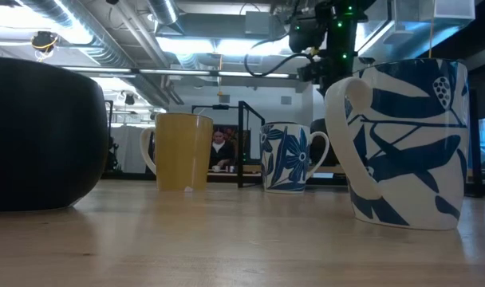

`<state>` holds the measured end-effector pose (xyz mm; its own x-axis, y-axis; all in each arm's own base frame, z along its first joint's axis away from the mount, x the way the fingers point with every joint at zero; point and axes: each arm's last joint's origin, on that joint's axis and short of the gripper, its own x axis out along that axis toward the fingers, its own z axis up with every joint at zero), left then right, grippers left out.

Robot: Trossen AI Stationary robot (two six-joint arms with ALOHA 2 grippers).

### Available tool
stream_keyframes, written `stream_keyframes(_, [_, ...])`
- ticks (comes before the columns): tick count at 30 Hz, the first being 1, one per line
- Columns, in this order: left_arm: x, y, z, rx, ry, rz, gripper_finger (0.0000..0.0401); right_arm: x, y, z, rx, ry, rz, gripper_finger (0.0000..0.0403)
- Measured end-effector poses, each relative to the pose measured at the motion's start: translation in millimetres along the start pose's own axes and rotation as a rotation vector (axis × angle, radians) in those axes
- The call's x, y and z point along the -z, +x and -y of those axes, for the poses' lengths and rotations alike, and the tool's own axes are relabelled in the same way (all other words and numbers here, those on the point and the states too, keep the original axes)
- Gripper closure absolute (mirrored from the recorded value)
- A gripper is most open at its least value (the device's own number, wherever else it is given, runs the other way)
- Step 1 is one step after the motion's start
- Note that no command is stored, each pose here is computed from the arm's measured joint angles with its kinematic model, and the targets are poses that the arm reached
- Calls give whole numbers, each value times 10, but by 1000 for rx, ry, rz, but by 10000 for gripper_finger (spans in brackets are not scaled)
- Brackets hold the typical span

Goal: Place coffee mugs
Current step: Put the black-green mug on the shelf, then put the black-blue mug on the shelf

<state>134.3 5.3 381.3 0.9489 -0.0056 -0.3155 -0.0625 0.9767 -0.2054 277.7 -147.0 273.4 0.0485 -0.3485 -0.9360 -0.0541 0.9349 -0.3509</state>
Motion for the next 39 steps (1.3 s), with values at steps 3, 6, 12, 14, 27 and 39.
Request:
stream_keyframes(3, [0, 1, -1, 0, 0, 0, 258, 6, 19, -10, -3, -2, -6, 276])
stream_keyframes(6, [0, 1, -1, -1, 0, -1, 258, 31, 77, -42, -4, -10, -34, 276])
stream_keyframes(12, [0, 1, -1, -1, -1, 0, 258, 76, 152, -72, 34, -22, -96, 276])
stream_keyframes(14, [0, 1, -1, -1, -1, -1, 258, 74, 153, -70, 36, -21, -95, 276])
stream_keyframes(27, [-2, 0, -11, -37, 0, 7, 258, 118, 44, -72, 36, -10, -58, 276])
stream_keyframes(39, [-4, 0, -10, -35, 37, 8, 258, 161, -623, -160, -99, 84, 375, 276])
